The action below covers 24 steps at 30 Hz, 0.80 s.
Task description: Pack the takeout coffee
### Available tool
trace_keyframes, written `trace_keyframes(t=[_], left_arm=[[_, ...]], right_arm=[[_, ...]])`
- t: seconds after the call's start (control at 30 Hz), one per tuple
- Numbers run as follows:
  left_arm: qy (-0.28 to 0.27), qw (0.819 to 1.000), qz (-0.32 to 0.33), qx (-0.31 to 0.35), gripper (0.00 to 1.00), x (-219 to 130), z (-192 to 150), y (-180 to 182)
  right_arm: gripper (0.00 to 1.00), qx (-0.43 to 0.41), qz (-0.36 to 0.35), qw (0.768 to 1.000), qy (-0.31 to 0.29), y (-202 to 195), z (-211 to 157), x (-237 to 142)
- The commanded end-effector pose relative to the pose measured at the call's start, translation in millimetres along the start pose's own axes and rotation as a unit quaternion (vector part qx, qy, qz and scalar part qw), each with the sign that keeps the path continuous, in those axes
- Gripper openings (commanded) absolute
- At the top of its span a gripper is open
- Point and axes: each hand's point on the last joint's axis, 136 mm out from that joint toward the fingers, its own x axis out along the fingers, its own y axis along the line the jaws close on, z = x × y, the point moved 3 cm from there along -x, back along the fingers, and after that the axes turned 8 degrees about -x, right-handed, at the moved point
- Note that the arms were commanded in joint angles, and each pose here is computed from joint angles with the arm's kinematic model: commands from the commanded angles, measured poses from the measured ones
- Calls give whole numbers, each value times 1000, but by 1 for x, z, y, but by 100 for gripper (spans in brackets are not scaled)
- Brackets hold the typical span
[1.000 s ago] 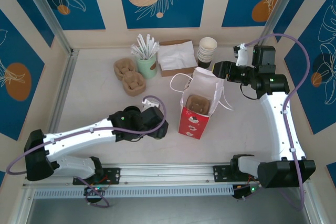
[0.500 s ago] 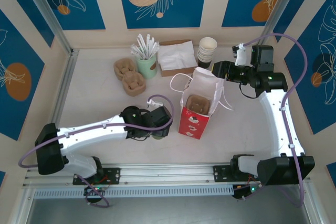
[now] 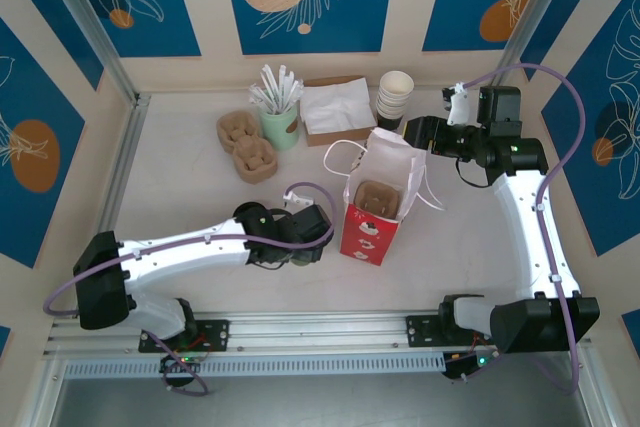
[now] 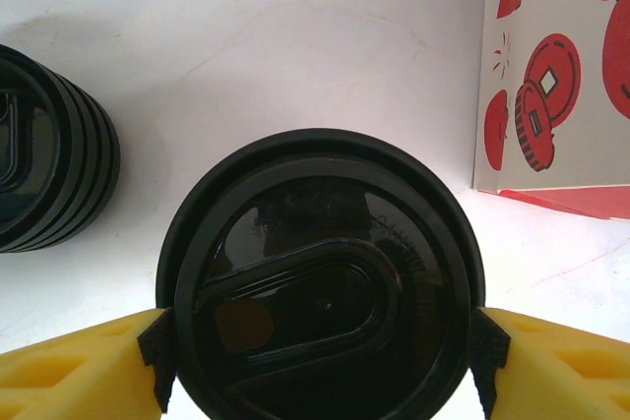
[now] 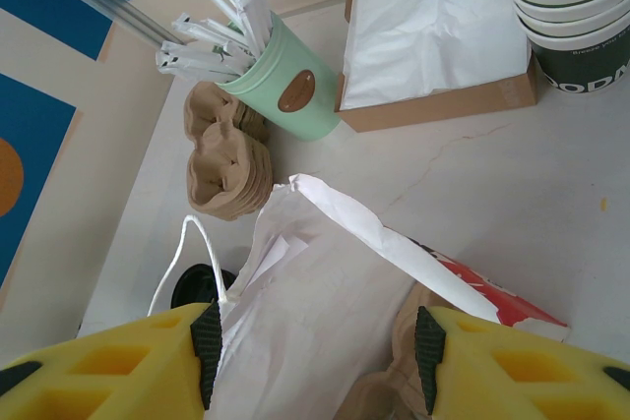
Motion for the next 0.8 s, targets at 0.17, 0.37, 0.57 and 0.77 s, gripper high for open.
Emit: trace_keyframes(t=[0.17, 0.37, 0.57, 0.77], left_arm=[[-5, 1000, 22, -1, 77, -3, 3, 0], [0, 1000, 22, -4, 77, -2, 6, 0], [8, 1000, 18, -4, 78, -1, 6, -2], [24, 1000, 18, -5, 78, 7, 0, -3]], right_arm=[[57, -3, 13, 1000, 12, 3, -4, 2], [57, 1, 16, 1000, 10, 5, -4, 1], [57, 4, 17, 1000, 13, 5, -5, 0], [57, 5, 14, 1000, 14, 5, -6, 0]])
